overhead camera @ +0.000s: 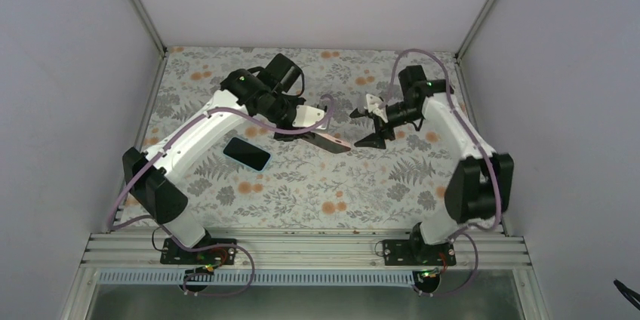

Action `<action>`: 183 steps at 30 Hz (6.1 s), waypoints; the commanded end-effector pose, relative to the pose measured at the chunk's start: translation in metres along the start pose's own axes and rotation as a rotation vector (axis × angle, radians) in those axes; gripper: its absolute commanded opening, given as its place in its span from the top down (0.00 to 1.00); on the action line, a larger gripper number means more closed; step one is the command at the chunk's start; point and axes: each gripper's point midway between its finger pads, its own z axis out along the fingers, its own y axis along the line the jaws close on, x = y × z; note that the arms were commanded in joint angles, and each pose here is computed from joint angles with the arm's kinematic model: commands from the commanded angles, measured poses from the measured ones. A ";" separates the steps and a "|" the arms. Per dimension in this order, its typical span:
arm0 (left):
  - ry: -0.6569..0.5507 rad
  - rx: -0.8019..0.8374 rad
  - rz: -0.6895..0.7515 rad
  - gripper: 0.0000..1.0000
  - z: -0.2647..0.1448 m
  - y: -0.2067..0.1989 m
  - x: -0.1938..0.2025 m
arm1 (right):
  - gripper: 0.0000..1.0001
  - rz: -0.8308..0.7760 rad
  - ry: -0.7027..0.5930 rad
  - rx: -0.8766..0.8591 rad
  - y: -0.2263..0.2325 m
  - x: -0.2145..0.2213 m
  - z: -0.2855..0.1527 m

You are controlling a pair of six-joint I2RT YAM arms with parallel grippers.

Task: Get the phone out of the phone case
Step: Remove the phone case from the phone.

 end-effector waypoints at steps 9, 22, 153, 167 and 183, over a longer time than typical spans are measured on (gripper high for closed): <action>-0.094 -0.043 0.031 0.98 -0.004 0.021 -0.026 | 0.15 -0.041 -0.062 0.069 0.016 -0.026 0.000; -0.083 -0.059 0.023 0.98 -0.001 0.025 -0.021 | 0.19 -0.029 -0.049 0.046 0.027 -0.020 0.001; -0.436 -1.317 -0.155 0.00 -0.102 0.253 -0.080 | 0.96 0.482 -0.487 0.571 -0.217 -0.209 -0.075; -0.406 -1.404 -0.257 0.02 -0.116 0.275 -0.049 | 0.97 0.478 -0.501 0.555 -0.210 -0.215 -0.078; -0.337 -1.846 -0.223 0.00 -0.190 0.277 -0.044 | 0.97 0.541 -0.495 0.429 -0.191 -0.202 -0.051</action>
